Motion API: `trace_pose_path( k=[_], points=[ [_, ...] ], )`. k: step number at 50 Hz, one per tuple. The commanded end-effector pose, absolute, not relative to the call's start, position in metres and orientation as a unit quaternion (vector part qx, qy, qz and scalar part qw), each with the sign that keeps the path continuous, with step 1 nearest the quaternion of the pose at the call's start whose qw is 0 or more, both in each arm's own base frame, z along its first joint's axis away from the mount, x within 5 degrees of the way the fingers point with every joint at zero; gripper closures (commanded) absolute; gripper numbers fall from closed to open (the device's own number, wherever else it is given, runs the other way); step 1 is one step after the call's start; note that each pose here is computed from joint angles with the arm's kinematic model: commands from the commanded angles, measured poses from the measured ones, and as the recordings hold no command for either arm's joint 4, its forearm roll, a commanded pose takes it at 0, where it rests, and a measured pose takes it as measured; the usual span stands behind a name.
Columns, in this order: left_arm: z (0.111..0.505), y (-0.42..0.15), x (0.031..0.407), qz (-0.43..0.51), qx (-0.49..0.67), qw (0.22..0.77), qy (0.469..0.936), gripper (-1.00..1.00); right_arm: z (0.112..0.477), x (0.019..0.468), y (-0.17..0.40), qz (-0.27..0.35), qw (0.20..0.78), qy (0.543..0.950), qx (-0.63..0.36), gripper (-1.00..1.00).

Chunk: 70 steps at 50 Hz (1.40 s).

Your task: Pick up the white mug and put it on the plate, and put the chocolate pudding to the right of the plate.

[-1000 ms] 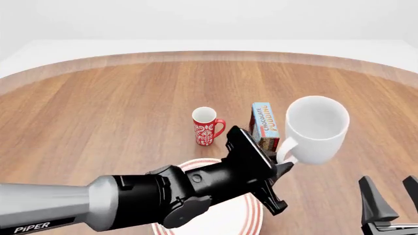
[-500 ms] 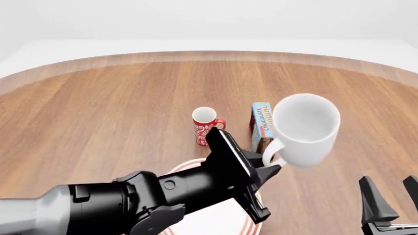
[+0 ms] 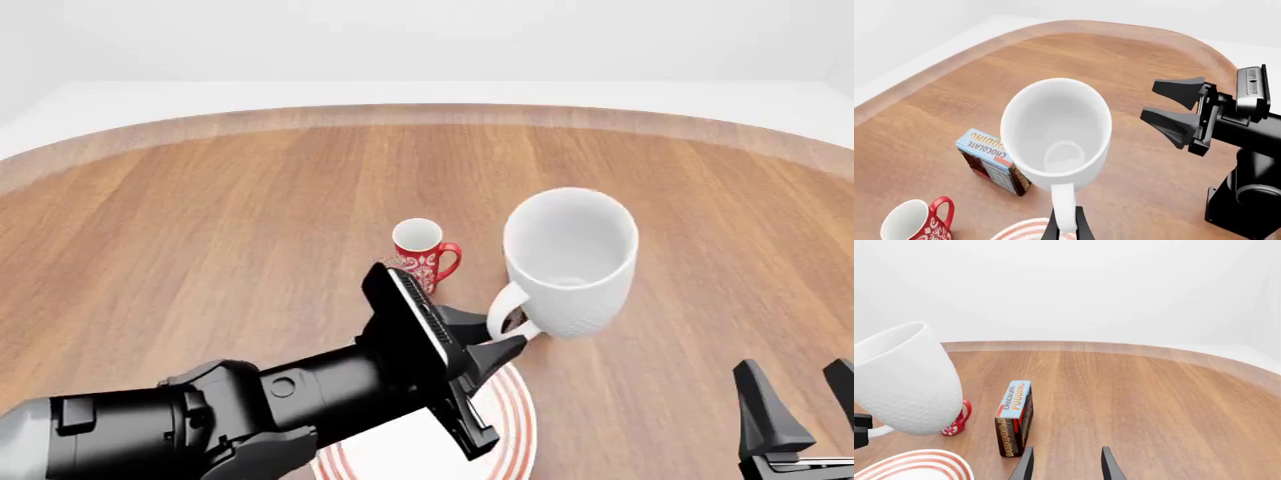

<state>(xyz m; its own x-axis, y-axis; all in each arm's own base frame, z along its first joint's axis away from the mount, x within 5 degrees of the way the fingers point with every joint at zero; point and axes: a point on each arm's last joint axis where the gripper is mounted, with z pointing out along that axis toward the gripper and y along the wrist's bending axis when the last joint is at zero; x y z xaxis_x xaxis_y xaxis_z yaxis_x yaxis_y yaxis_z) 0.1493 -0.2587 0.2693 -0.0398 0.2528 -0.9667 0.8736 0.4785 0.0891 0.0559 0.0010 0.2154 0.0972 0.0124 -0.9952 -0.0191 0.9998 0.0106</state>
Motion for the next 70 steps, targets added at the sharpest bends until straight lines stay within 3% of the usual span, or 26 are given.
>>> trace_pose_path(
  k=[1, 70],
  points=[
    [0.270, -0.242, 0.147, -0.278, 0.417, 0.556, 0.662, 1.00, 0.215, 0.056, 0.001, 0.011, 0.741, 0.672, -0.003, -1.00],
    [0.209, -0.182, 0.137, -0.251, 0.372, 0.513, 0.732, 1.00, 0.215, 0.056, 0.001, 0.012, 0.741, 0.672, -0.003, -1.00]
  ],
)
